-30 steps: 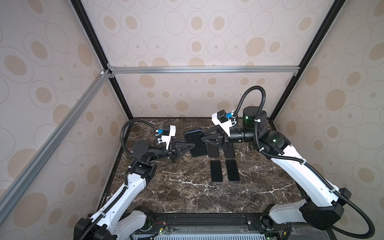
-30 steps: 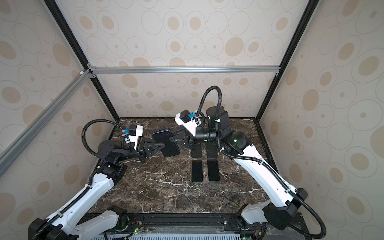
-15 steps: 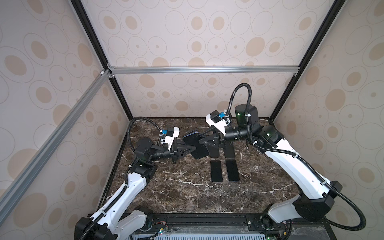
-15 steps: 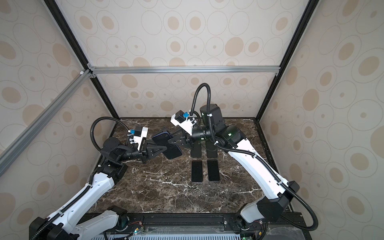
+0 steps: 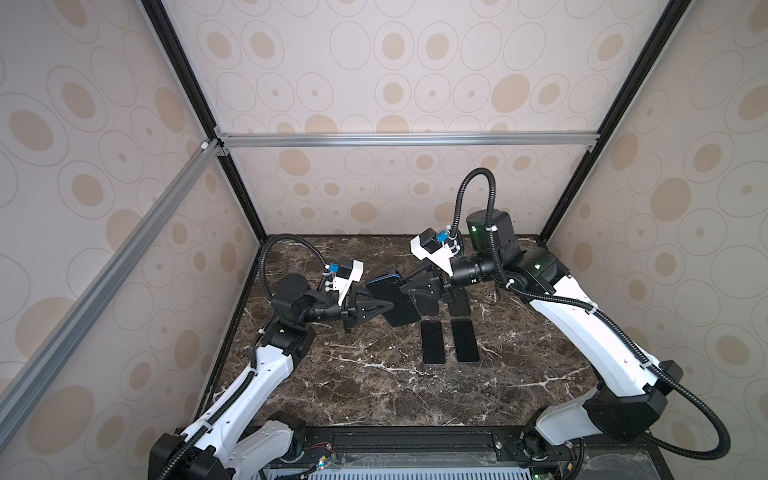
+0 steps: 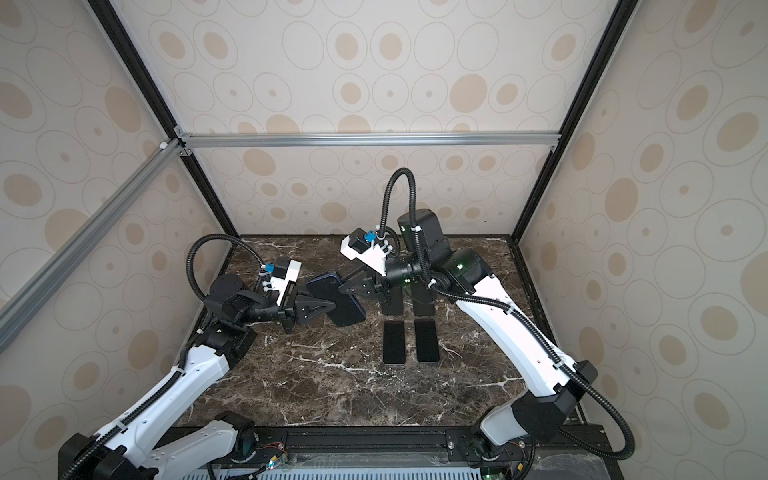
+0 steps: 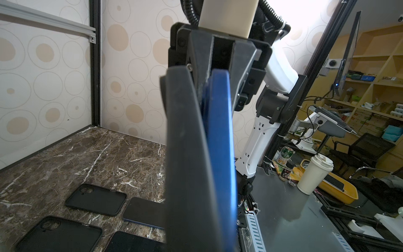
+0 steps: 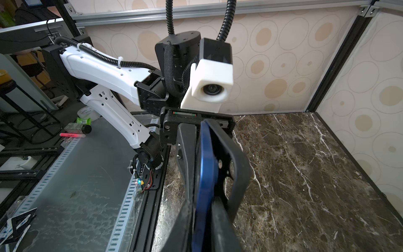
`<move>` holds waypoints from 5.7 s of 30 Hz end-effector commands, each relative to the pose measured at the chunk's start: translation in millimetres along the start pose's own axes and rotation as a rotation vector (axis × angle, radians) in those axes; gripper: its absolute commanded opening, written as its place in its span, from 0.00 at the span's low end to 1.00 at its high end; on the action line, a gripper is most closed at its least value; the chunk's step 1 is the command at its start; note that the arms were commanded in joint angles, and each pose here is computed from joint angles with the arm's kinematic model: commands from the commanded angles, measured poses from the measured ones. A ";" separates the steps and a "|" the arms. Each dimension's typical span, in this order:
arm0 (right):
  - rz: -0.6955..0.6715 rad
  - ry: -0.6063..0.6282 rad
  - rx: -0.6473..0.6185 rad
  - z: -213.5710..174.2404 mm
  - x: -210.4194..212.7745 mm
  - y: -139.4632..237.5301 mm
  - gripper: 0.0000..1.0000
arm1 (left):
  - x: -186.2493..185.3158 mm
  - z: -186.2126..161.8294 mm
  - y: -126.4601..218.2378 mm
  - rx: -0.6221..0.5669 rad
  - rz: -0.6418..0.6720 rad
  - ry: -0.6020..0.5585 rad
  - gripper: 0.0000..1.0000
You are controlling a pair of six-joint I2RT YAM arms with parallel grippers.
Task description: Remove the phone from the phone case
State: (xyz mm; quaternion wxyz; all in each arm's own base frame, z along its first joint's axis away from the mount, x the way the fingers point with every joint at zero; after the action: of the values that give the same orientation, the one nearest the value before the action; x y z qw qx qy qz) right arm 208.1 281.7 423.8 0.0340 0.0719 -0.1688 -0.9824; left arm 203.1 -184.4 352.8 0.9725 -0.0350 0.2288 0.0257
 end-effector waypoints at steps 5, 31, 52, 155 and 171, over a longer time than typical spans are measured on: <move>0.268 -0.273 0.099 -43.1 39.9 -38.0 0.08 | -17.2 60.4 0.0 -0.197 0.094 -0.189 0.00; 0.132 -0.611 -0.030 -82.7 -10.6 -41.8 0.00 | 22.0 22.7 1.5 -0.187 0.160 -0.052 0.31; -0.044 -0.619 -0.215 -78.0 -32.0 -12.9 0.00 | 28.7 6.4 5.5 -0.198 0.167 0.012 0.14; -0.502 -1.073 0.070 -226.5 34.3 -42.2 0.00 | 88.8 5.7 109.6 -0.441 1.025 0.217 0.05; -0.501 -1.365 0.032 -279.6 28.8 -106.3 0.00 | 108.4 -26.7 116.2 -0.416 1.030 0.354 0.04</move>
State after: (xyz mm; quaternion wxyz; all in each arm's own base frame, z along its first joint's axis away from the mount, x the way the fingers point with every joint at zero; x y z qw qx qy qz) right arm 210.1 271.2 110.4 -0.3199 -0.5123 -0.2023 -0.7709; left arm 279.6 -67.5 267.4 0.7492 -0.1029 0.3687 0.5406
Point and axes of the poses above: each gripper's point midway between its finger pads, its own y axis back along the fingers, its own x axis along the line the jaws close on, z = x × y, the point moved 6 cm from there along y, back along the fingers, and after that the axes turned 12 degrees about y, right-handed, at the moved point
